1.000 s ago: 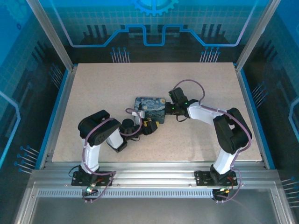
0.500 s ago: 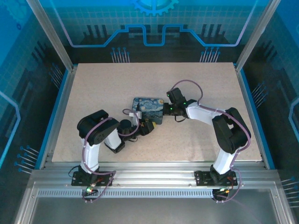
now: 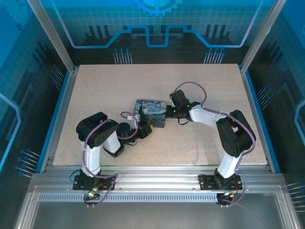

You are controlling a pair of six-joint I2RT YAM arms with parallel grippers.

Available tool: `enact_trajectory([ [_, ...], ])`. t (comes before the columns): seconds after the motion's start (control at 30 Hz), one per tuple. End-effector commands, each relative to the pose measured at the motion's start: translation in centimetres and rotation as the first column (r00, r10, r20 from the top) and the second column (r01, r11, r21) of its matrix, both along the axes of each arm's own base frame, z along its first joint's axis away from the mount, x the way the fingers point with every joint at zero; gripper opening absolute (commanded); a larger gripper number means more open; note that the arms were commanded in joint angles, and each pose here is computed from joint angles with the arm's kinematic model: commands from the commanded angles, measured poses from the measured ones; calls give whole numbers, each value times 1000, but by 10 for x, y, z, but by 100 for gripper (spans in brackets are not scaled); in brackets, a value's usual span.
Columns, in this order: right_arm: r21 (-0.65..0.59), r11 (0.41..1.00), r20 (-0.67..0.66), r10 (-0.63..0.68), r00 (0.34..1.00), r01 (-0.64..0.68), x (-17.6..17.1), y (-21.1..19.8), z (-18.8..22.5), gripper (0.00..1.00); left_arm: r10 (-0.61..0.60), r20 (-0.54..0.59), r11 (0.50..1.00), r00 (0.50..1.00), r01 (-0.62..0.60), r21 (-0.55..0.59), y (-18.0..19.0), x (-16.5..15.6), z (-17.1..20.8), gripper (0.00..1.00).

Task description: Unlock a padlock with a key

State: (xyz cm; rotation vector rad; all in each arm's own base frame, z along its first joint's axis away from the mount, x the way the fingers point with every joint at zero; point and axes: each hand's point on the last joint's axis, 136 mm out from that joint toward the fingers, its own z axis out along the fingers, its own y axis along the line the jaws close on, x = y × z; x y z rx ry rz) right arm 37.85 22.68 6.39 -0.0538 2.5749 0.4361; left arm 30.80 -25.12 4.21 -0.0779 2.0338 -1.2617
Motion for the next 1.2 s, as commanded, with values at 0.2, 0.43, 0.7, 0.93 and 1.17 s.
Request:
enact_trajectory([
  [0.2, 11, 1000, 6, 27, 1000, -27, 1, 13, 2, 0, 4, -171, 999, 985, 2, 37, 14, -19, -39, 8],
  [0.43, 6, 999, 12, 34, 999, -34, 2, 11, 6, 0, 20, -227, 1000, 974, -22, -7, 16, -19, -36, 0],
  [0.7, 12, 1000, 20, 11, 1000, -11, -3, -10, 12, 0, 38, -288, 998, 957, -53, -42, 11, -12, -26, 0],
  [0.93, 14, 1000, 44, 8, 999, -9, -10, -17, 21, 0, 42, -300, 999, 953, -35, 30, -3, -10, -27, 0],
  [1.17, 28, 1000, 63, -7, 998, 5, -21, -31, 34, 0, 46, -314, 996, 948, -19, 88, -10, -10, -13, 0],
])
